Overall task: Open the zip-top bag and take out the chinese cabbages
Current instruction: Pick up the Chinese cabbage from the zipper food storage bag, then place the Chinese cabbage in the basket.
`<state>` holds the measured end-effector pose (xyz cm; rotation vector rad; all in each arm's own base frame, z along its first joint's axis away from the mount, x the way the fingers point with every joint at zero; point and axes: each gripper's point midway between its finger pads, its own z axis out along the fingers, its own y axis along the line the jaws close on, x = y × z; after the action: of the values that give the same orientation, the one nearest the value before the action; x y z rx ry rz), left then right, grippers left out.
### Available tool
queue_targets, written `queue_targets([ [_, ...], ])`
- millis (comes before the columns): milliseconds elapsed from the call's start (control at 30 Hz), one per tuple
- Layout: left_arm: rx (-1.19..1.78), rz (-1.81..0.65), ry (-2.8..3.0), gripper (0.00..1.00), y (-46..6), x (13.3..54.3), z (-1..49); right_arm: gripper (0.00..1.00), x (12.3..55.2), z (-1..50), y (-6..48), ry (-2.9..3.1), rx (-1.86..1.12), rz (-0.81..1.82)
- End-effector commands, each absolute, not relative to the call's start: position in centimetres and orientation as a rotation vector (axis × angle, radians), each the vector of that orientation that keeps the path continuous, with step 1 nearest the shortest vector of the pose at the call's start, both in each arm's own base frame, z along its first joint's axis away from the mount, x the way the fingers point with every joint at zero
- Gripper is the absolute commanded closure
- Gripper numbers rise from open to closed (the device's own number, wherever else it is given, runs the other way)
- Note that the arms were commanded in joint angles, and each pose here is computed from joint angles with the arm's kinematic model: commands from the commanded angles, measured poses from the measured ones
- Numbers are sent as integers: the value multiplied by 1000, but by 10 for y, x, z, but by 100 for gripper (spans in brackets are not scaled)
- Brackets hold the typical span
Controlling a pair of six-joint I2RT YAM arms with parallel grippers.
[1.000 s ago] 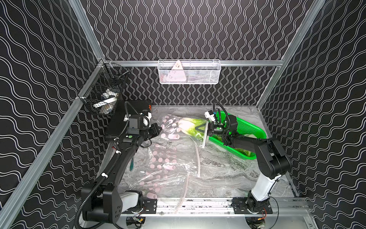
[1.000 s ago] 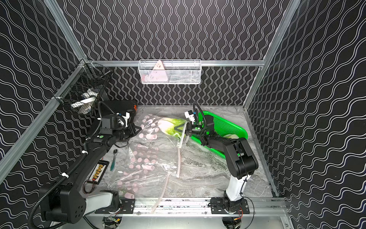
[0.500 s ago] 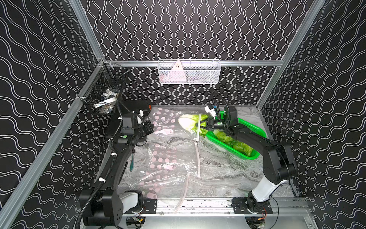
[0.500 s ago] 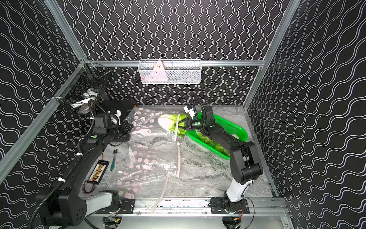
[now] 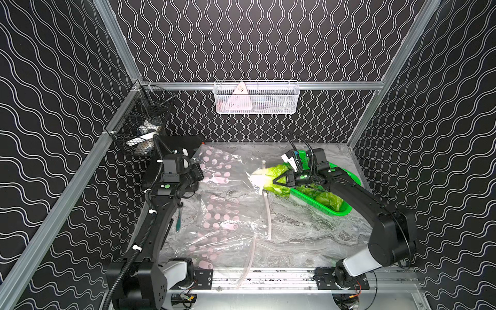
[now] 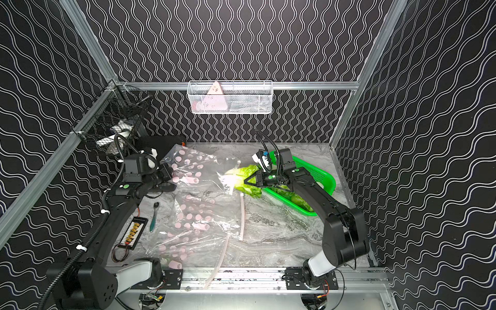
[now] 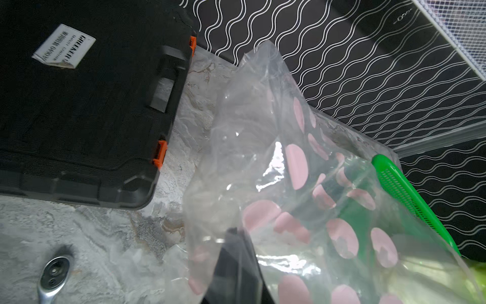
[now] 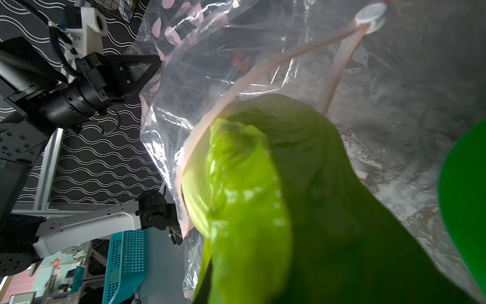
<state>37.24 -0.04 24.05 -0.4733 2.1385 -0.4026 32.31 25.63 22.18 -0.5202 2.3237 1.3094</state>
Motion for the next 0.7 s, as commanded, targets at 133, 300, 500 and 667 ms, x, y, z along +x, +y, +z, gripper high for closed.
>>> queue_targets([
  [133,-516,-284,2144,100,20,372,236,100,319,216,238,2387,-500,1142],
  [300,-527,-245,2140,100,28,370,235,100,317,221,224,2379,-429,1041],
  [500,-552,-253,2158,100,29,371,226,100,330,233,189,2375,-254,825],
  [667,-599,-284,2186,28,28,374,217,100,349,225,172,2424,-108,835],
])
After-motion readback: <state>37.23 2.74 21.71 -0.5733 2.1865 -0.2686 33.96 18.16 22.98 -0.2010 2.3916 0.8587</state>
